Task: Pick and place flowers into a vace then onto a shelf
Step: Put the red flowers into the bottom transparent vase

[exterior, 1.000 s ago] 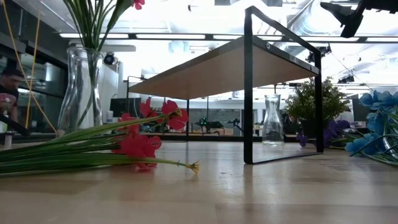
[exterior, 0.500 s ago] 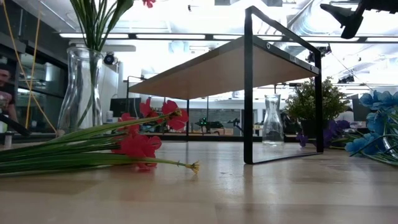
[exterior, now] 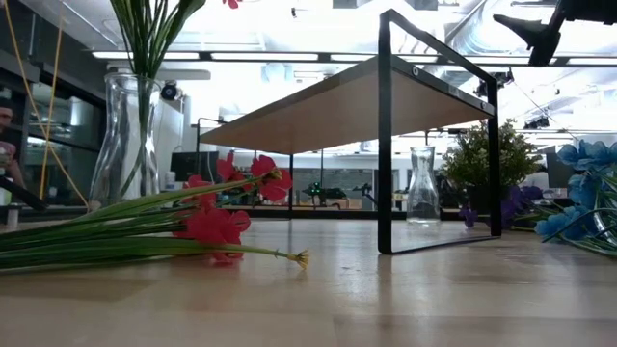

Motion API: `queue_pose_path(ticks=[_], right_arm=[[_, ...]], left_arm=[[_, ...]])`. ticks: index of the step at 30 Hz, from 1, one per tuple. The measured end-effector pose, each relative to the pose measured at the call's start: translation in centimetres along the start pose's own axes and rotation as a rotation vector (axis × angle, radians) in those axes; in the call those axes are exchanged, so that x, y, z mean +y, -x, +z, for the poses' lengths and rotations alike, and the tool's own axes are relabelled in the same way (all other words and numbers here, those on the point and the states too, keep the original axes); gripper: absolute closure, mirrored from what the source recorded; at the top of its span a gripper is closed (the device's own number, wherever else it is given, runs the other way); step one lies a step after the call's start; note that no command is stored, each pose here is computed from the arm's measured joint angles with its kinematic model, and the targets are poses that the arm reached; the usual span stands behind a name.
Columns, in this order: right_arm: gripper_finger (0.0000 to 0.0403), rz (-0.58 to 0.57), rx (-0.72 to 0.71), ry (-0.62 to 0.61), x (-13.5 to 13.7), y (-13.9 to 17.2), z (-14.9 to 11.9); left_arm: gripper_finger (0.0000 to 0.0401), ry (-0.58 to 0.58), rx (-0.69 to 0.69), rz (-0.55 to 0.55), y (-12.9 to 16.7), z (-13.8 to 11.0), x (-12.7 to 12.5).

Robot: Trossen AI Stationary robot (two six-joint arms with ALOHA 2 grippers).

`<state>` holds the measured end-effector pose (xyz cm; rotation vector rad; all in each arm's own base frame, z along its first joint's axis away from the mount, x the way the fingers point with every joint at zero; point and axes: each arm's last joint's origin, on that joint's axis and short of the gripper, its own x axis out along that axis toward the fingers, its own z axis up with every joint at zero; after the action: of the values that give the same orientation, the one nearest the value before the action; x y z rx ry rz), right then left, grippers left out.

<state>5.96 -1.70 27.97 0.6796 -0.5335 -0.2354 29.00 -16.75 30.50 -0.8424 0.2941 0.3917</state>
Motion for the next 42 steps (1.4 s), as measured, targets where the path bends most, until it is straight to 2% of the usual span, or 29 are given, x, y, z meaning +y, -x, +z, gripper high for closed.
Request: queue_pose_path(ticks=[9, 18, 27, 32, 42], right_arm=[[0.0059, 0.003, 0.172, -0.053, -0.4, -1.6, -1.6], [0.0059, 0.097, 0.351, -0.114, -0.3, -2.7, -2.9], [0.0059, 0.139, 0.502, -0.177, 0.0, -3.1, -4.4], [0.0059, 0.143, 0.544, -0.186, 0.2, -3.2, -5.0], [0.0059, 0.1, 0.525, -0.194, 0.4, -3.3, -5.5]], left_arm=[[0.0119, -0.005, -0.015, 0.01, -0.2, 0.2, 0.1], [0.0119, -0.007, -0.016, 0.012, -0.3, 0.3, 0.2], [0.0119, -0.011, -0.049, 0.032, -0.3, 0.4, 0.3], [0.0119, -0.011, -0.088, 0.048, -0.3, 0.5, 0.3], [0.0119, -0.006, -0.163, 0.074, -0.3, 0.8, 0.4]])
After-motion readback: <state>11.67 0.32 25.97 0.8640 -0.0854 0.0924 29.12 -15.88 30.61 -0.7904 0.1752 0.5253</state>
